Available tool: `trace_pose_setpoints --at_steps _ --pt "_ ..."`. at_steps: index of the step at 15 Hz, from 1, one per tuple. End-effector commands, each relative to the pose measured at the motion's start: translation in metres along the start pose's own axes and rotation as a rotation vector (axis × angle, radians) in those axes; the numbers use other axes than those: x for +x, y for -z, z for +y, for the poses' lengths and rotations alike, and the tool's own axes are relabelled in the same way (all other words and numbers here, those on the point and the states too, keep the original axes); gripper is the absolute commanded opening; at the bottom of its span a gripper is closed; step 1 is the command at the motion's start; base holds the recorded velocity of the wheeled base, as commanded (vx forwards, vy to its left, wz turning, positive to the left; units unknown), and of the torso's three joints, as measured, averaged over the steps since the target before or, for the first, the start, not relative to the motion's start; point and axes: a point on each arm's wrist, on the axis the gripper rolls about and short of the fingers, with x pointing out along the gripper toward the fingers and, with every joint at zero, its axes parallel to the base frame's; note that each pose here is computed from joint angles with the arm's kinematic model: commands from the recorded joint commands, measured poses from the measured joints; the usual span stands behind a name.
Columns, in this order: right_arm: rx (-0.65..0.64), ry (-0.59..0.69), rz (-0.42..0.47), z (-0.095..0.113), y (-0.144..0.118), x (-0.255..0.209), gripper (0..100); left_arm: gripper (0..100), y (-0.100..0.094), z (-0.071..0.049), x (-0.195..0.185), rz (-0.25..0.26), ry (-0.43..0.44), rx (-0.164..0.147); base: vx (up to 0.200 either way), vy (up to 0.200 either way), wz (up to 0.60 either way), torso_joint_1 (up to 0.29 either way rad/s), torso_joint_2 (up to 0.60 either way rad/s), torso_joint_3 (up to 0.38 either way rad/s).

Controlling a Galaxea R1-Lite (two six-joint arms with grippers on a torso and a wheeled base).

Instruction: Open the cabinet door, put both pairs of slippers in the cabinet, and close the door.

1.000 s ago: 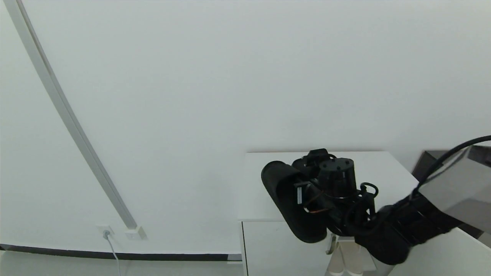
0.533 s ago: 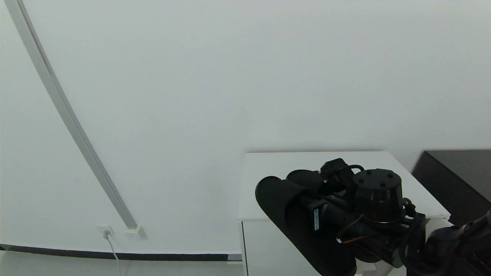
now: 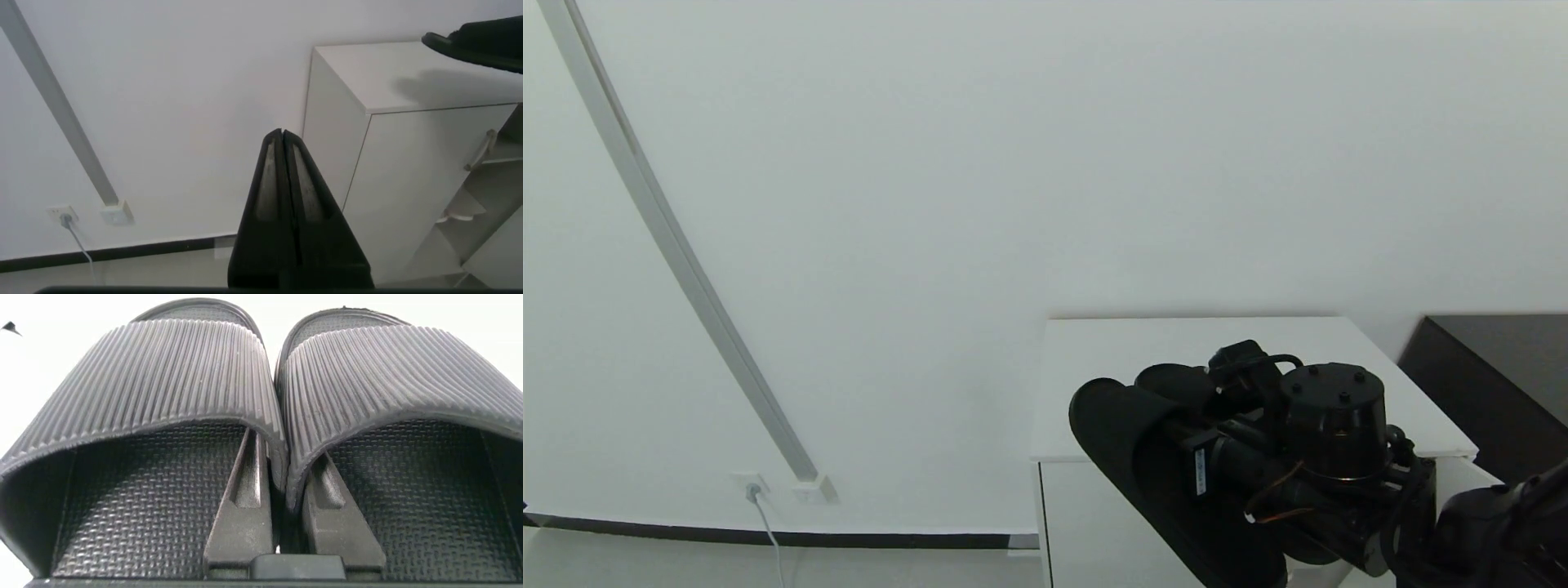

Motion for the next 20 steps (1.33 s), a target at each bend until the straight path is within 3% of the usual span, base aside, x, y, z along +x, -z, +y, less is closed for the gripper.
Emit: trace_pose_setpoints --at_steps 1,4,16,20 --pt "-0.003 -0.003 0.003 0.0012 0.0013 -0.0007 0 0 -0.0001 0.0000 0.0001 0.001 0.000 0.000 -0.200 0.000 0.00 -0.002 0.01 0.002" --pt "-0.004 0.007 0.001 0.0010 0.0012 -0.0007 0 0 -0.0001 0.0000 0.0001 0.001 0.000 0.000 -0.200 0.000 0.00 -0.004 0.00 0.004" --pt "-0.012 -0.001 0.019 0.0050 0.0068 0.0019 0 0 -0.0001 0.0000 0.0001 0.001 0.000 0.000 0.000 0.000 0.00 0.000 0.00 0.000" --pt "-0.013 0.001 0.023 0.0044 0.0076 0.0022 0 0 -0.0001 0.0000 0.0001 0.001 0.000 0.000 0.000 -0.200 0.00 0.001 0.00 0.000"
